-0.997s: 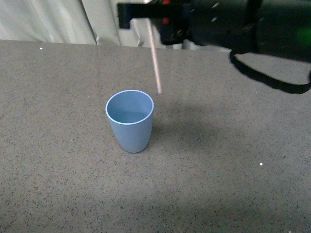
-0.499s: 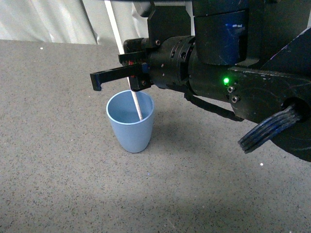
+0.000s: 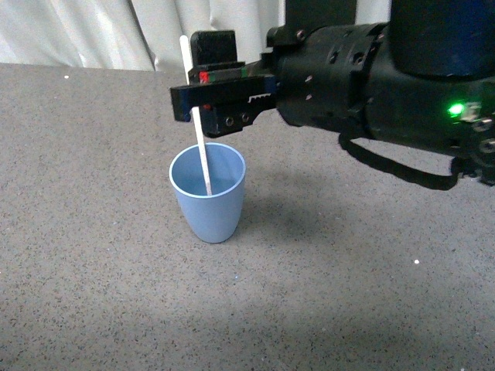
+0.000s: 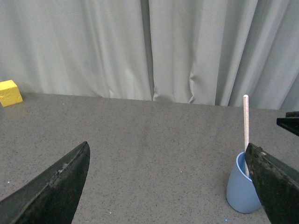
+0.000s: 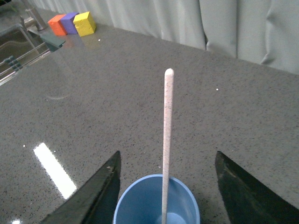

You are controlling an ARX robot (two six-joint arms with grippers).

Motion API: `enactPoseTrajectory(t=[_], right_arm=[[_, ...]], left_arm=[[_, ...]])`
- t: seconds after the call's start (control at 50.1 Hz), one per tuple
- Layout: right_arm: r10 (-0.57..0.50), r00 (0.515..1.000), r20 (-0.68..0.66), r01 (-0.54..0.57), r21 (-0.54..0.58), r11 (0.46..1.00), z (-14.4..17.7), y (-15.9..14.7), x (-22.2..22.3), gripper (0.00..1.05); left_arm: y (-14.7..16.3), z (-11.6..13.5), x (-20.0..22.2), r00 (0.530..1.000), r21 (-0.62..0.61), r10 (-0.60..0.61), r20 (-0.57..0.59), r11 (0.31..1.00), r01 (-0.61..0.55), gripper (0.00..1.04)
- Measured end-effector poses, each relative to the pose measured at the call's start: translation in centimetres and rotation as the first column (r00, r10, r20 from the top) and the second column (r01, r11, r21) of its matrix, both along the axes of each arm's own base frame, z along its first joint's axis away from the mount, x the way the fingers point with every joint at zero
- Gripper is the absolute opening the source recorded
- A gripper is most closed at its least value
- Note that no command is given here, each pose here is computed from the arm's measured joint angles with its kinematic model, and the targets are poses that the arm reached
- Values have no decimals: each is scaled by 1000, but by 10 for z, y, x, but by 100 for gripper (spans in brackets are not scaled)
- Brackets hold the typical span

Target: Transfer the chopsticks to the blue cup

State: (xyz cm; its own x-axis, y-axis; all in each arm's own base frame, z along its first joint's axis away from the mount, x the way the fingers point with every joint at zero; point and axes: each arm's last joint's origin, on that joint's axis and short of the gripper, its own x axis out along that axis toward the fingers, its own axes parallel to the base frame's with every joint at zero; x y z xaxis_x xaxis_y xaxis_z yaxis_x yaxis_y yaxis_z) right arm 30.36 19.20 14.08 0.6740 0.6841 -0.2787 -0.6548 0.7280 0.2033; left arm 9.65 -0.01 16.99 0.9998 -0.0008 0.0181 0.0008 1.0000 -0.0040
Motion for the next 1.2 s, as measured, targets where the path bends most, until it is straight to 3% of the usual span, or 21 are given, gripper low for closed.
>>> enactPoseTrajectory(t=[0.08,0.179,0.279,0.379,0.479,0.538,0.618,0.818,1.077,1.197], right_arm=[[-103,995,10,103,2,995,11,-17,-4,77],[-334,942,15,335,-42,941,21,-56,-11,97],[-504,863,21,504,-94,859,24,-97,-25,95],[-608,794,16,605,-126,787,30,-128,-42,95],[-672,737,73,675,-129,727,42,-153,-65,95],[-675,729,116,685,-118,719,46,-160,-76,95],[-659,704,265,681,8,732,51,-171,-103,78],[-658,677,329,683,49,728,49,-180,-139,50],[-655,679,332,683,42,729,38,-192,-157,2],[-654,678,336,683,42,729,36,-192,-163,1]], left_arm=[[0,0,0,1000,0,0,0,1000,0,98],[0,0,0,1000,0,0,0,1000,0,98],[0,0,0,1000,0,0,0,1000,0,98],[0,0,0,1000,0,0,0,1000,0,98],[0,0,0,1000,0,0,0,1000,0,98],[0,0,0,1000,0,0,0,1000,0,98],[0,0,0,1000,0,0,0,1000,0,98],[0,0,0,1000,0,0,0,1000,0,98],[0,0,0,1000,0,0,0,1000,0,98],[0,0,0,1000,0,0,0,1000,0,98]])
